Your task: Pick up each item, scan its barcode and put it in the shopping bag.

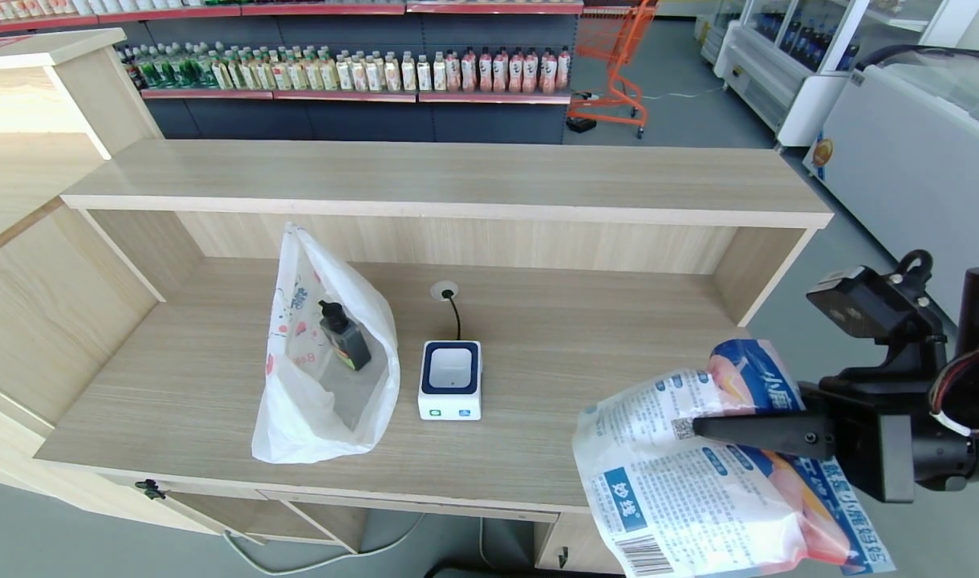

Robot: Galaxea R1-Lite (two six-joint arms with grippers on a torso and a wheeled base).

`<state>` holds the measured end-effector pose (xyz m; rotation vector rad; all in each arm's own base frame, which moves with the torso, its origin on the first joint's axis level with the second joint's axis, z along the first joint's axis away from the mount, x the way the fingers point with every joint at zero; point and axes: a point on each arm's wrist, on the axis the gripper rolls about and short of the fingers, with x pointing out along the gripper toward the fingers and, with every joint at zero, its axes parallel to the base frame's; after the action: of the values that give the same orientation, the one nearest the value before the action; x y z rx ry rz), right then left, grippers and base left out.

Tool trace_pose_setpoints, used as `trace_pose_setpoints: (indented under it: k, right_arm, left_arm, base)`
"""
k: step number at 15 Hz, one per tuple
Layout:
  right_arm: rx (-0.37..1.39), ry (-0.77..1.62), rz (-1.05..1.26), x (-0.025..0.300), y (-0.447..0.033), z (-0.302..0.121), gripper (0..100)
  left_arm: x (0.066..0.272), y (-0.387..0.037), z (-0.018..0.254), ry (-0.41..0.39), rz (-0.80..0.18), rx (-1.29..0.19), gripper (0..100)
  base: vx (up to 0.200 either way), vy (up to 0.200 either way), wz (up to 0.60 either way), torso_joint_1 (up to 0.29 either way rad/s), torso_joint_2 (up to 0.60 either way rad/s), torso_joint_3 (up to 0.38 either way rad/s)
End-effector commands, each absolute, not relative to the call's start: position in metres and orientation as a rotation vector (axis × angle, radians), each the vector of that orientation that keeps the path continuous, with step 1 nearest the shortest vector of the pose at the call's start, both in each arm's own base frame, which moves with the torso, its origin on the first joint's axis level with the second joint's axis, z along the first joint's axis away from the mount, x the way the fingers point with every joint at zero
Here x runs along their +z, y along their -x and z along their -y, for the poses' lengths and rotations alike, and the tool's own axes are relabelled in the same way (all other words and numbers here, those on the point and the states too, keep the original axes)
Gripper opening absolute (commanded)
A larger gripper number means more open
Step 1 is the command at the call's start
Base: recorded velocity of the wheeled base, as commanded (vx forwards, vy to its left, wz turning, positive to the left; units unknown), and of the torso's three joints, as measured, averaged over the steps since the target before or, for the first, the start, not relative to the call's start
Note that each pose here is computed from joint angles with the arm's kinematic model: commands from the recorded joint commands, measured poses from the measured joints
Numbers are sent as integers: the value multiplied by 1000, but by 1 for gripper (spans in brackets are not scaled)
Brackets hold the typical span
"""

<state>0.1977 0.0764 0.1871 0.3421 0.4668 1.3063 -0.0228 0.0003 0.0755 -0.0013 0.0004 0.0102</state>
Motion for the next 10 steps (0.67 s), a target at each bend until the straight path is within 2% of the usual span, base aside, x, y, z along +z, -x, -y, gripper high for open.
trace_pose_setpoints:
  k: [1,10]
  right_arm:
    - [1306,-345,-476,185,-202,-78,0]
    - [1322,-339,-478,183,-208,-83,0]
  left_arm:
    - [75,23,0,2,0,11,100]
    - [75,23,0,2,0,11,100]
  base:
    - [0,0,0,0,0,0]
    - [0,0,0,0,0,0]
